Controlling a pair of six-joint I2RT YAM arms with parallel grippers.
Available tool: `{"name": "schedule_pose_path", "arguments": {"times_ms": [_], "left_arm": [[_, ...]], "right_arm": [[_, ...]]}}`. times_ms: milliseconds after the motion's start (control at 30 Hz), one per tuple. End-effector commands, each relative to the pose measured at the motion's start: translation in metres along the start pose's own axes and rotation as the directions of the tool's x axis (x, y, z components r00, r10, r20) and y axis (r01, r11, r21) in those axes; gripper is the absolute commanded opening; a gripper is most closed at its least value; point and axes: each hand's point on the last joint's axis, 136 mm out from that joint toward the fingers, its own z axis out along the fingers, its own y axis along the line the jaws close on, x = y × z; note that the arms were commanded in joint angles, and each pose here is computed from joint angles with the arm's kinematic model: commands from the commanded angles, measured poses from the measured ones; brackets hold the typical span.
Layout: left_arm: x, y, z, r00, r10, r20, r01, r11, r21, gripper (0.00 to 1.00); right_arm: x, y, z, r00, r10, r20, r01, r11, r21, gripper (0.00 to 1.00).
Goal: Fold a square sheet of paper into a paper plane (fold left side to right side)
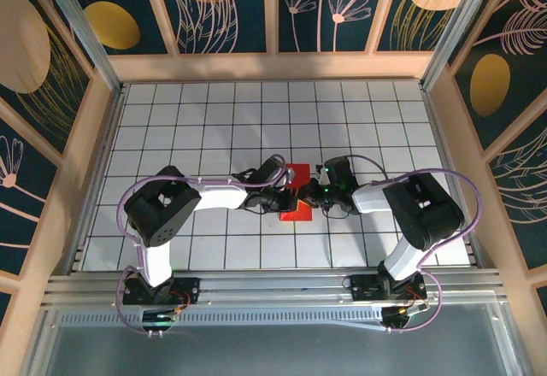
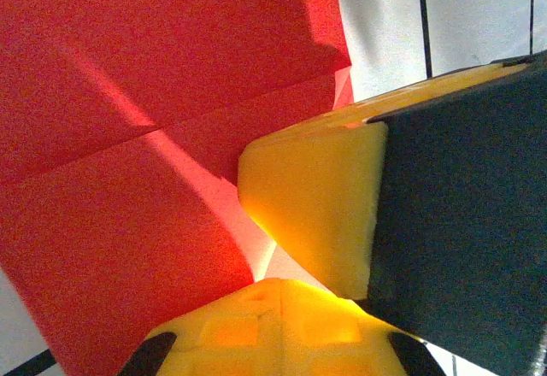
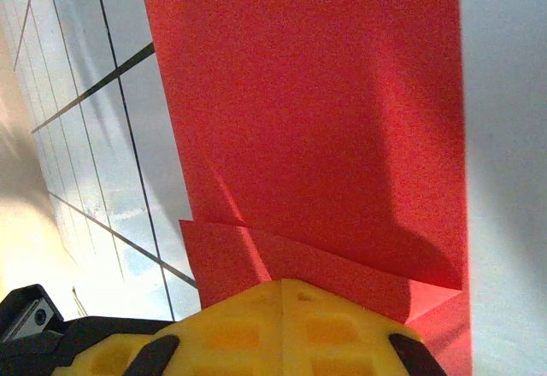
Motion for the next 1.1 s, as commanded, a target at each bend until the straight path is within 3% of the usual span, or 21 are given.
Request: {"name": "schedule_pose_path", "arguments": {"times_ms": [0,500,1067], "left_arm": [[-0.008,0.007,0.003,0.999,-0.023,0.029,0.023,1.000,-0.002,0.00],[0.033,0.049,0.003,0.998,-0.031,-0.059,0.024,0.994,-0.105,0.00],[0.077,0.060,-0.024,0.992,0.045,-0.117,-0.055,0.995,-0.086,0.00]], "right_arm": [[0.024,-0.038,0.001,0.995,0.073,-0.064,-0.065,0.991,0.117,0.00],[0.025,-0.048,0.002,0.995,0.071,-0.074,-0.058,0.984,0.168,0.00],[0.020,-0.055,0.004,0.994,0.072,-0.083,-0.054,0.977,0.204,0.00]]}}
